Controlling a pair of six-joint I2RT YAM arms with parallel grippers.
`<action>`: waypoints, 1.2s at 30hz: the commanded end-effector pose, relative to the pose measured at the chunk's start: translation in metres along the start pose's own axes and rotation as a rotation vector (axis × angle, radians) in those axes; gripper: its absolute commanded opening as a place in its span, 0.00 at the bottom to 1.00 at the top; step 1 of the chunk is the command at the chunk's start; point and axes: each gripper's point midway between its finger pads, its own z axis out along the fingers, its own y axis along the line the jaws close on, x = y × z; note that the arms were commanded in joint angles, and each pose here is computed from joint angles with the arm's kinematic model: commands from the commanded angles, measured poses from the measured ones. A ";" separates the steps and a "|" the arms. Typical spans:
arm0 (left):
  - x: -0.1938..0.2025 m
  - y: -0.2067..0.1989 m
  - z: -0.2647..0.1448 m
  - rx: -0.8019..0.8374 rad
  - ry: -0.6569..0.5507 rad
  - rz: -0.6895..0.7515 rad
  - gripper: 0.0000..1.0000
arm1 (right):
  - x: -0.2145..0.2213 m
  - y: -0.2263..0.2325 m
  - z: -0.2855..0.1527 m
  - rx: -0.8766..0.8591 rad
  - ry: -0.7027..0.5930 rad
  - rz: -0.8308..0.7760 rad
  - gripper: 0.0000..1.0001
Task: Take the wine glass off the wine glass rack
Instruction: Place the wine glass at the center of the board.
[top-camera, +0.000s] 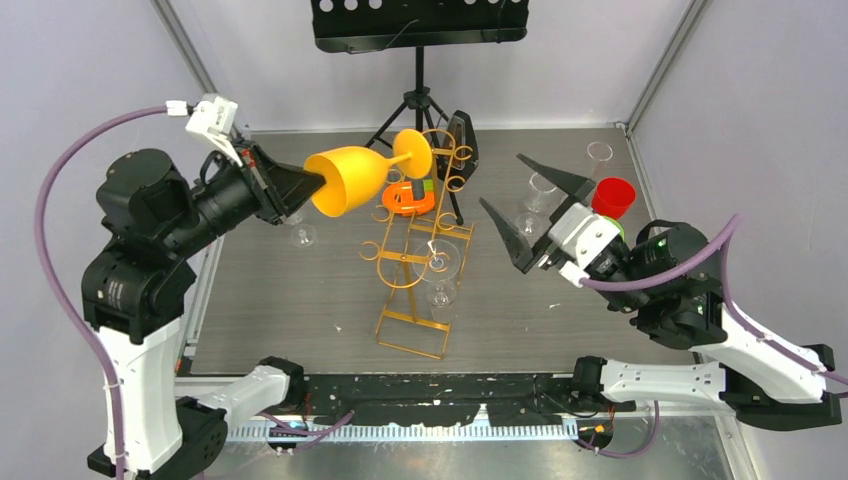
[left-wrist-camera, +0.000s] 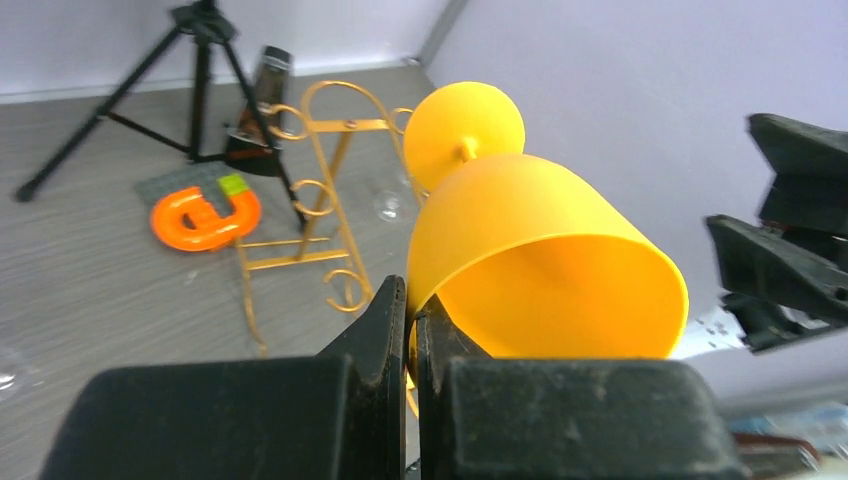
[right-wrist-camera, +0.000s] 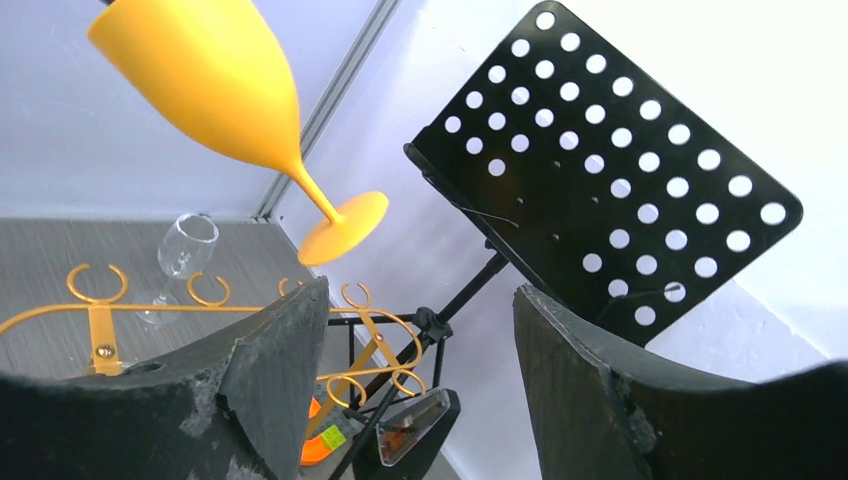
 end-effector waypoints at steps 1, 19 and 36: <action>-0.014 0.032 -0.019 -0.211 -0.082 0.085 0.00 | -0.003 -0.013 -0.004 0.067 0.028 0.169 0.75; 0.047 0.130 -0.060 -0.705 0.046 0.095 0.00 | 0.064 0.004 -0.009 0.195 0.435 0.411 0.87; 0.137 0.193 -0.020 -0.802 0.415 0.070 0.00 | 0.137 0.047 -0.030 0.162 0.677 0.622 0.87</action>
